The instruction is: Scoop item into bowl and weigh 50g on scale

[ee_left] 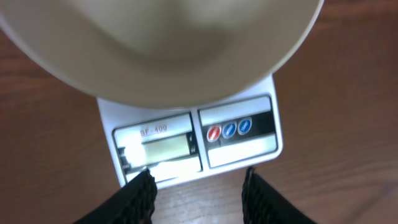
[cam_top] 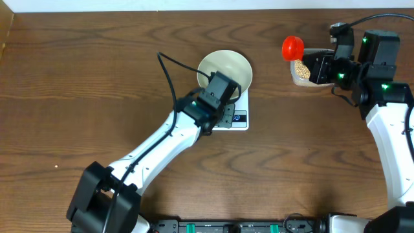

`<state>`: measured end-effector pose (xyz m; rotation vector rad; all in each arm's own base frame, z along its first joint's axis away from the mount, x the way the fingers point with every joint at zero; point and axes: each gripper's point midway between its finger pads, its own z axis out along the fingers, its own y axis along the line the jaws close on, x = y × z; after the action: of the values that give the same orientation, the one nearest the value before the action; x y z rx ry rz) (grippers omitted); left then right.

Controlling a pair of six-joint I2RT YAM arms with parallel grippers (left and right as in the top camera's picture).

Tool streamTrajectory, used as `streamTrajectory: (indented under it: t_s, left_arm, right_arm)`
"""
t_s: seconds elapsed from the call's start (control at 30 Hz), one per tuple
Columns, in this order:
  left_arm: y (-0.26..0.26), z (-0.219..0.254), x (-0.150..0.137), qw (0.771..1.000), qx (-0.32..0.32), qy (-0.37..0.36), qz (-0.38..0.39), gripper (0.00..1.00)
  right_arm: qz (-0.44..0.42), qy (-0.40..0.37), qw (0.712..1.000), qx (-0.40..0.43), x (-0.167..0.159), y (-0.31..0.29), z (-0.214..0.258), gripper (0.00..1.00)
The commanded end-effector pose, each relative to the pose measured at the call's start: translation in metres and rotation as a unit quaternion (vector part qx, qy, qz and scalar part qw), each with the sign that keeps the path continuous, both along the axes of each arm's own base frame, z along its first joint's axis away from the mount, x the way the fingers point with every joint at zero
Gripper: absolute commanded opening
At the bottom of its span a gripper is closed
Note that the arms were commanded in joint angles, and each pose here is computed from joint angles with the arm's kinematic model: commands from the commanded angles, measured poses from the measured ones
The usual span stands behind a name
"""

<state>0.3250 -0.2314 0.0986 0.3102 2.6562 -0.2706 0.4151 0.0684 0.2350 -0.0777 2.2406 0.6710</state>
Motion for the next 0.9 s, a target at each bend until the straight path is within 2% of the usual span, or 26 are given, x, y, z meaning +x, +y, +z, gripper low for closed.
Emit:
streamTrajectory:
  t_s: [0.0,0.17,0.23,0.27,0.3,0.33,0.37,0.87]
  left_arm:
    - [-0.002,-0.017,-0.006,1.0,-0.002,-0.008,0.004,0.44]
    - [-0.005,-0.027,-0.008,1.0,0.001,-0.016,-0.013,0.43]
    - [-0.003,-0.032,-0.005,1.0,0.007,-0.018,-0.015,0.38]
    - [-0.003,-0.034,-0.002,1.0,0.008,-0.019,-0.013,0.33]
    - [-0.003,-0.036,0.0,1.0,0.009,-0.022,-0.011,0.19]
    - [-0.004,-0.038,0.003,1.0,0.009,-0.024,-0.01,0.09]
    - [-0.005,-0.042,0.004,1.0,0.009,-0.024,-0.01,0.08]
    - [-0.007,-0.054,0.019,0.999,0.005,-0.034,-0.009,0.07]
  right_arm:
    - [0.004,-0.012,1.0,-0.007,0.002,0.0,0.007,0.01]
    - [0.003,-0.012,1.0,-0.008,0.002,-0.001,0.007,0.01]
    - [0.001,-0.011,1.0,-0.009,0.003,-0.002,0.007,0.01]
    - [-0.002,-0.011,1.0,-0.012,0.003,-0.003,0.006,0.01]
    - [-0.004,-0.01,1.0,-0.014,0.003,-0.004,0.005,0.01]
    - [-0.005,-0.01,1.0,-0.015,0.003,-0.004,0.005,0.01]
    - [-0.005,-0.009,1.0,-0.015,0.003,-0.004,0.005,0.01]
    - [-0.006,-0.009,1.0,-0.016,0.003,-0.005,0.005,0.01]
